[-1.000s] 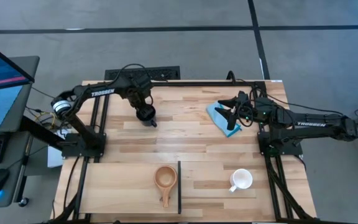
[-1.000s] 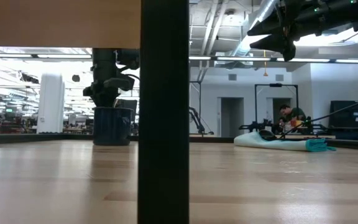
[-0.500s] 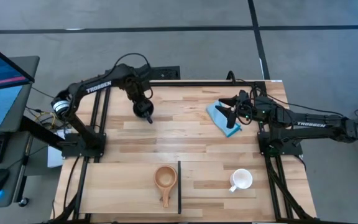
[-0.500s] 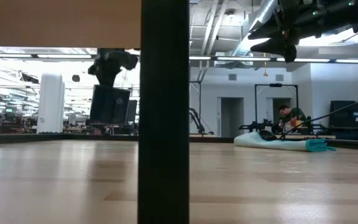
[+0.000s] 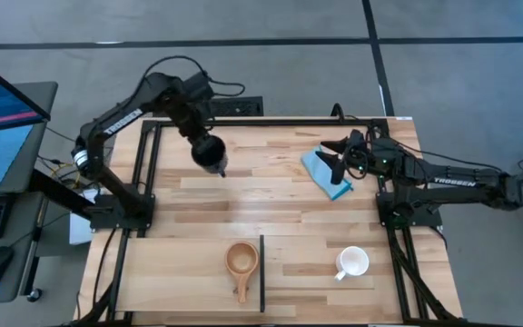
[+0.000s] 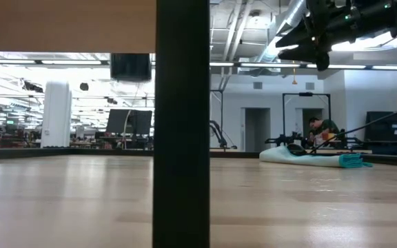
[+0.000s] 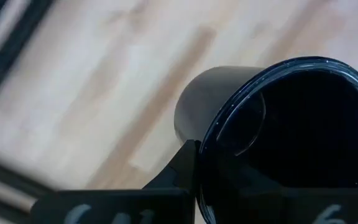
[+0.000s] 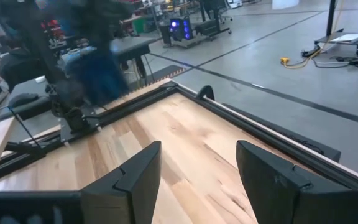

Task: Stack small to large cups/mugs on shelf
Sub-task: Put the black mug on the shelf

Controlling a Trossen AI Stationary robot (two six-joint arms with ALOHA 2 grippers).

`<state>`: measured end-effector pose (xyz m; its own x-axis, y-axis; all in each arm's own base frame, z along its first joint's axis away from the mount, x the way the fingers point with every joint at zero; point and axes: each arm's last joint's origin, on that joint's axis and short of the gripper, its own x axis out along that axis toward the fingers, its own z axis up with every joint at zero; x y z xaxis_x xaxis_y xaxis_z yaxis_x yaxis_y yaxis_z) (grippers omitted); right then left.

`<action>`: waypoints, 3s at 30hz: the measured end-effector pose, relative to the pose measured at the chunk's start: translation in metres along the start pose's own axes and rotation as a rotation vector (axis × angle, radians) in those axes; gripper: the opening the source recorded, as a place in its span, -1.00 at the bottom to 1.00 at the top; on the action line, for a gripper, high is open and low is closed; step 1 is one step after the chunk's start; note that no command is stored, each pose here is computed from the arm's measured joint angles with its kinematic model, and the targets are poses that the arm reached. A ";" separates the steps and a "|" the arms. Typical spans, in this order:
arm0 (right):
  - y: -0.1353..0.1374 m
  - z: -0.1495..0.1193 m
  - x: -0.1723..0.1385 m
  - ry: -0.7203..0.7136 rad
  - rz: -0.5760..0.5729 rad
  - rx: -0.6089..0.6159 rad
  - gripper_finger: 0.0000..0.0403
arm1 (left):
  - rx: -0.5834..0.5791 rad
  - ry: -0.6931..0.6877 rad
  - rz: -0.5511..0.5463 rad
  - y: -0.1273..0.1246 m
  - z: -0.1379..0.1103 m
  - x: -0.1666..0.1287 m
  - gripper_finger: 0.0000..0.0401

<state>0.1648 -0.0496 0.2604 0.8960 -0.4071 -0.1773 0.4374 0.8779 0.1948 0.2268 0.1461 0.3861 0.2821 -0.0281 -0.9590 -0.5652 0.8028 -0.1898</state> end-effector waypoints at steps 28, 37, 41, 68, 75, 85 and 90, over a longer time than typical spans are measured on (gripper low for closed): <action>0.007 -0.005 -0.001 0.043 0.037 0.174 0.13 | 0.395 -0.054 -0.259 -0.140 -0.110 -0.055 -0.97; 0.014 -0.006 -0.003 0.056 0.070 0.250 0.13 | 0.356 -0.061 -0.209 -0.166 -0.141 -0.056 -0.97; 0.015 -0.006 -0.003 0.057 0.070 0.273 0.13 | 0.373 -0.057 -0.199 -0.175 -0.149 -0.054 -0.97; 0.015 -0.008 -0.003 0.069 0.077 0.271 0.13 | 0.355 0.183 -0.067 -0.243 -0.153 0.019 -0.97; 0.015 -0.008 -0.003 0.069 0.078 0.271 0.13 | 0.405 0.201 -0.023 -0.252 -0.151 0.035 -0.97; 0.015 -0.008 -0.003 0.069 0.078 0.271 0.13 | 0.416 0.188 -0.002 -0.251 -0.145 0.039 -0.97; 0.015 -0.008 -0.003 0.069 0.078 0.271 0.13 | 0.419 0.227 -0.021 -0.254 -0.143 0.044 -0.97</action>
<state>0.1681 -0.0334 0.2565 0.9245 -0.3150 -0.2148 0.3802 0.8030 0.4590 0.2719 -0.1445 0.3619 0.0873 -0.1383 -0.9865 -0.1864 0.9706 -0.1525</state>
